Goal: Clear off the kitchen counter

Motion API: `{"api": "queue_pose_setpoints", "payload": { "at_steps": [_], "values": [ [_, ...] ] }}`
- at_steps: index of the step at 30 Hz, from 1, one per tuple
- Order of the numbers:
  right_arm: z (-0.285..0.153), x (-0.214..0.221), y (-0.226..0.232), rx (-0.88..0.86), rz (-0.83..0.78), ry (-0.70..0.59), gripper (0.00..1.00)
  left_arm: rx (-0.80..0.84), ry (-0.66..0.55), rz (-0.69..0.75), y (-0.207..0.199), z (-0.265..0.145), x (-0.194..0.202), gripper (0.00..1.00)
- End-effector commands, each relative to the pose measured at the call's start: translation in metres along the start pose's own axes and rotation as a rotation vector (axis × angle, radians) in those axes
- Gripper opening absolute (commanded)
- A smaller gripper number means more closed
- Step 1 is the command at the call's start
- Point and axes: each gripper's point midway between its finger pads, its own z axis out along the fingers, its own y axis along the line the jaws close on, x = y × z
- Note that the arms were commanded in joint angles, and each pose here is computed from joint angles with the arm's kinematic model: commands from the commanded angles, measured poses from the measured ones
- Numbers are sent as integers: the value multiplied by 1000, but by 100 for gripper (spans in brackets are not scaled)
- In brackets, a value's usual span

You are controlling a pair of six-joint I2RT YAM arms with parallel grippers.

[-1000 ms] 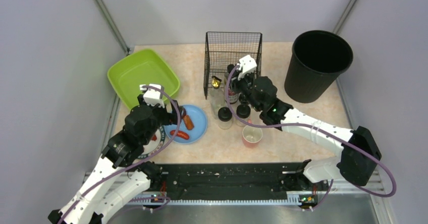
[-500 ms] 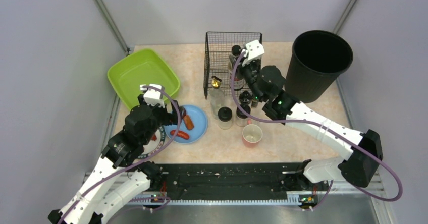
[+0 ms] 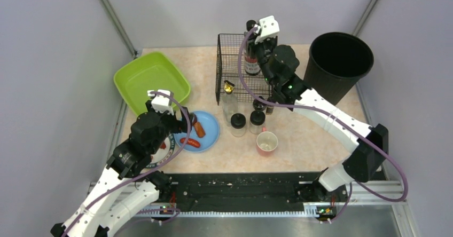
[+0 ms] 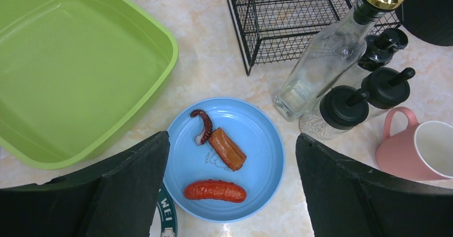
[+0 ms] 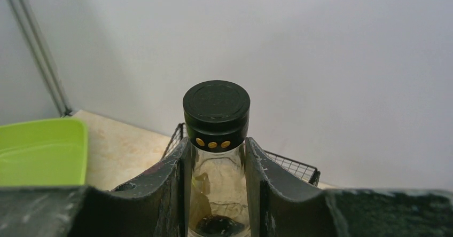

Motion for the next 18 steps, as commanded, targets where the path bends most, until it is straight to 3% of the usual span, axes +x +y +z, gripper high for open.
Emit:
{"api": "queue_pose_setpoints", "payload": {
  "at_steps": [1,10,18],
  "values": [
    [17,-91,-38,85,70,-252,0,23,-28,0,-4,0,-6,92],
    [62,-95,-57,127,64,-279,0,28,-24,1,-5,0,-5,92],
    [96,-73,-81,159,74,-261,0,22,-26,1,-4,0,-6,91]
  ]
}}
